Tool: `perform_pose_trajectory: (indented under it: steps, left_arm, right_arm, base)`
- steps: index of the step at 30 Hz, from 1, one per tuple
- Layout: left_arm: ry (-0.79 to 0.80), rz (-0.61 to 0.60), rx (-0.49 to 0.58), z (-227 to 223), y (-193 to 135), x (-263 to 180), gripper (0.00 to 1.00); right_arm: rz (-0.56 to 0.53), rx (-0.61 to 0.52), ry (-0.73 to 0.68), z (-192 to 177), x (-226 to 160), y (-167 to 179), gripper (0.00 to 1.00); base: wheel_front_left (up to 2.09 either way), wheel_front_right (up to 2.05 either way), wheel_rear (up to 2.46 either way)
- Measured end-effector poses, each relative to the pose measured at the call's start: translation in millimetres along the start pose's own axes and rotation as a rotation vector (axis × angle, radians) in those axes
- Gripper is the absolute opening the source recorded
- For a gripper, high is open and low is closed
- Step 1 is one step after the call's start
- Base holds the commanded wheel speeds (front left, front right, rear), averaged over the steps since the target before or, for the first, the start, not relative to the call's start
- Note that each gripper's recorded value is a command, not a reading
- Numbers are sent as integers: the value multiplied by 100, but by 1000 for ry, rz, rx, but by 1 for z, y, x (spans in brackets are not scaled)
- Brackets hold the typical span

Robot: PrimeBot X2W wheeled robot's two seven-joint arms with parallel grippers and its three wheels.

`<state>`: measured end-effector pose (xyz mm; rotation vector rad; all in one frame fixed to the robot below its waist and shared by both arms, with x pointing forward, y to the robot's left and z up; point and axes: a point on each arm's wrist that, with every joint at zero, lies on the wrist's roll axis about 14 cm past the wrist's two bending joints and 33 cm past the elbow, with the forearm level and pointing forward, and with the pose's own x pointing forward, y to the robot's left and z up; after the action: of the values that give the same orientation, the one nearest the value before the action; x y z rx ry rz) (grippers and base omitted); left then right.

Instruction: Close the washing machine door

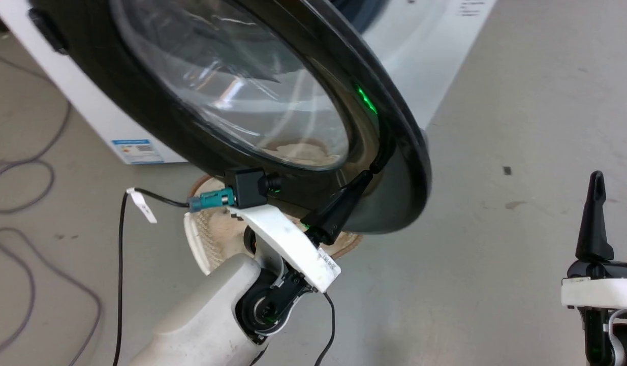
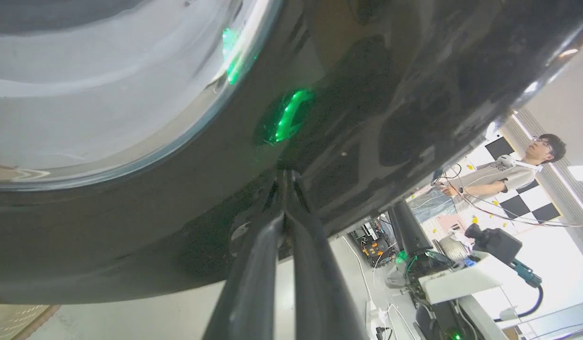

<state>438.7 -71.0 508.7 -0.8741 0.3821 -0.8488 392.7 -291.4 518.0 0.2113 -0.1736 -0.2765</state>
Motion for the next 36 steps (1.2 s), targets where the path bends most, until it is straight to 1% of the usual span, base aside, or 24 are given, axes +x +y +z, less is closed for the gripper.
perform_pose_trajectory:
  steps: [2,4,5,9,11,12,13,14,15,16,18,22,25,27,28,32,36]
  left_arm:
    - [-3,7,5,-4,3,2,0]
    - [-4,16,50,-5,6,0,0]
    - [5,23,130,-7,10,-4,0]
    - [-12,71,315,4,25,-17,0]
    - [-53,118,429,23,30,-22,0]
    - [-106,142,492,42,28,-24,0]
    - [-173,164,558,64,23,-26,15]
    - [-234,185,619,84,17,-30,24]
    - [-288,203,666,99,11,-36,45]
    - [-348,242,712,114,8,-46,100]
    - [-437,300,813,134,1,-65,100]
    - [-595,444,950,168,-6,-109,100]
    - [-684,545,1047,186,-11,-139,100]
    - [-734,608,1066,193,-12,-158,100]
    - [-760,667,1074,196,-10,-177,100]
    - [-773,784,1073,193,3,-214,100]
    - [-777,869,1045,190,14,-244,100]
  right_arm:
    - [-9,-3,-5,3,-2,-4,100]
    - [-12,-3,-13,6,-3,-5,100]
    - [-15,-2,-25,11,-5,-6,100]
    - [-15,4,-54,22,-8,-7,100]
    - [-14,9,-66,27,-10,-7,100]
    - [-12,10,-73,29,-10,-6,100]
    - [-7,9,-81,32,-9,-4,100]
    - [-1,9,-91,34,-8,-2,100]
    - [6,11,-102,38,-7,0,100]
    - [13,10,-115,42,-6,3,100]
    - [25,14,-141,50,-4,7,100]
    - [62,25,-206,70,2,21,100]
    - [107,32,-269,89,7,37,100]
    - [144,24,-309,101,9,50,100]
    - [183,41,-354,115,10,64,100]
    - [272,122,-446,145,8,95,100]
    - [384,166,-536,173,1,131,100]
  base:
    - [0,0,0]
    - [0,0,0]
    - [0,0,0]
    - [0,0,0]
    - [0,0,0]
    - [0,0,0]
    - [0,0,0]
    - [0,0,0]
    - [0,0,0]
    - [0,0,0]
    - [0,0,0]
    - [0,0,0]
    - [0,0,0]
    - [0,0,0]
    - [0,0,0]
    - [0,0,0]
    - [0,0,0]
